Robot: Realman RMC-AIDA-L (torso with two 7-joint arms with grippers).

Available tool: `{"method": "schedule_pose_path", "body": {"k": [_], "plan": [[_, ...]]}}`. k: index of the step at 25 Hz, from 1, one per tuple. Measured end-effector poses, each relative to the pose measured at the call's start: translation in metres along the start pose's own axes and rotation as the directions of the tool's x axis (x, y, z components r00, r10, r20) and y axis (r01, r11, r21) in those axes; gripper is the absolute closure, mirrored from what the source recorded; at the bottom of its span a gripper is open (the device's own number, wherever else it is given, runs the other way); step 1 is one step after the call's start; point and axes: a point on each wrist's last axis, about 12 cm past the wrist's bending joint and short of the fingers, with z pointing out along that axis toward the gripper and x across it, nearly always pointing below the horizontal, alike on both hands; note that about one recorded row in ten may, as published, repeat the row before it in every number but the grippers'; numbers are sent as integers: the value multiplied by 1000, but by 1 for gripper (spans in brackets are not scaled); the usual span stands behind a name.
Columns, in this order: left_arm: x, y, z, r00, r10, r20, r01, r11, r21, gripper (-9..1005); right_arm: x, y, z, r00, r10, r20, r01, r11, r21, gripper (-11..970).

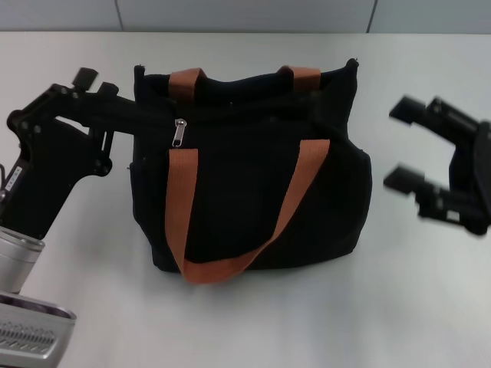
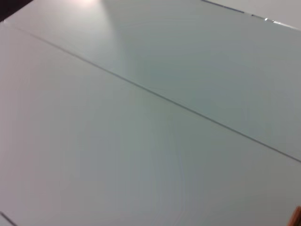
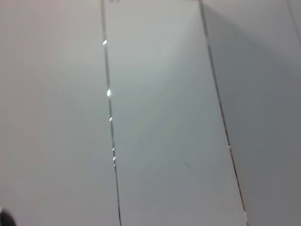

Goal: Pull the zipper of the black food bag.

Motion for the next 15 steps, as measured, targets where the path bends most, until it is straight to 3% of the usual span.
{"method": "schedule_pose_path", "body": {"k": [2,3,7,11,15], "plan": [[-1,0,1,1000,7,10,-7,1000,-2,763,-4,-5,4,999,33,-7,-33,999,-4,120],[-1,1,3,1000,8,17,-8,1000,-7,802,-15,-16,12,997,66,-43,-67,998,-22,120],[-1,1,5,1000,9,26,-9,1000,-11,956,-35,-30,27,987,63,-149,-73,996,-61,120],[0,2,8,1000,14,26,-13,1000,-20,965,-60,-45,53,958,55,-283,-76,995,-64,119],[1,3,10,1000,17,20,-17,999,-29,975,-83,-59,84,879,87,-468,-94,996,9,119]]}}
